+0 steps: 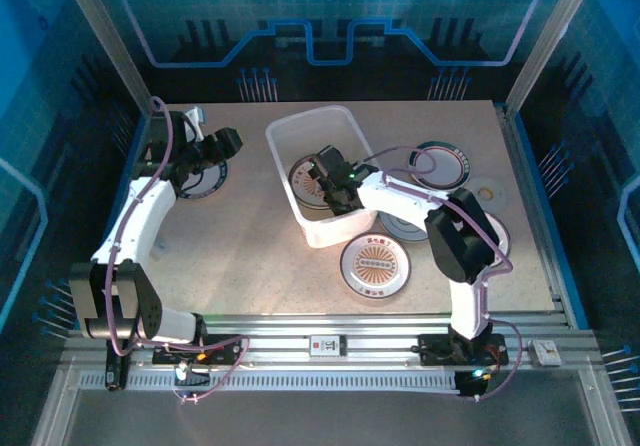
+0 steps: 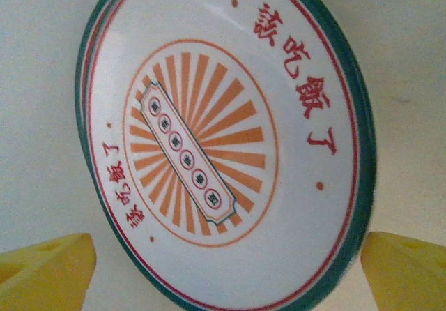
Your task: Place the plates into the plastic bin on the countertop
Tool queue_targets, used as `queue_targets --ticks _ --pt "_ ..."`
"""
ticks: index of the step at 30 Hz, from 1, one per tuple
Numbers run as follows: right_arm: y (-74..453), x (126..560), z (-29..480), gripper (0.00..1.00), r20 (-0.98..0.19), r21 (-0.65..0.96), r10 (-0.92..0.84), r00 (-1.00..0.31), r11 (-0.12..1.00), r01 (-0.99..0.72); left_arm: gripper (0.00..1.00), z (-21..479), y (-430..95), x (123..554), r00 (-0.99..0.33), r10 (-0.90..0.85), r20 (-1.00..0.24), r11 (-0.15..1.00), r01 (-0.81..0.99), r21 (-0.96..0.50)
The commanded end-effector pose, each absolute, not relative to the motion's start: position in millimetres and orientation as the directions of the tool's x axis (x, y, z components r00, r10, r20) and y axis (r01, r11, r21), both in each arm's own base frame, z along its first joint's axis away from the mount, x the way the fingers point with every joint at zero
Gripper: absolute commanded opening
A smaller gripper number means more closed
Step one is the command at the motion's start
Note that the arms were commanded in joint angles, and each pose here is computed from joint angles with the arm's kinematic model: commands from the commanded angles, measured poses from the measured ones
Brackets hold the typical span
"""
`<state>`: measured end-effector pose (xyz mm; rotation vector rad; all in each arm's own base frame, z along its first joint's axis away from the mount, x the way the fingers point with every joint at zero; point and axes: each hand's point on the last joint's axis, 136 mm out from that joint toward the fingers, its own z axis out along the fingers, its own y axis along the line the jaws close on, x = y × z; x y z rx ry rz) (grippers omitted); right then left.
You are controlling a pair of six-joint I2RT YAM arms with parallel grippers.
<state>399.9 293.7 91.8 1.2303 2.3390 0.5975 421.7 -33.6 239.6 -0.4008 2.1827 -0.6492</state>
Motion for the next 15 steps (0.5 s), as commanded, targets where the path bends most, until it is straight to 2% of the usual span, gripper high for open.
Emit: queue_targets --ticks 1,9,15 --pt "294 399 89 1.00 -0.202 0.519 0.817 -0.540 0.557 0.648 0.73 242 -34 419 -0.631 -0.504 -0.589 0.797 -0.077 -0.599" --pt "297 400 90 1.00 -0.216 0.500 0.784 -0.582 0.601 0.624 0.73 240 -32 417 -0.632 -0.509 -0.584 0.798 -0.091 -0.596" --pt "295 402 117 1.00 -0.319 0.510 0.721 -0.615 0.678 0.529 0.73 239 -22 413 -0.624 -0.504 -0.598 0.823 -0.136 -0.552"
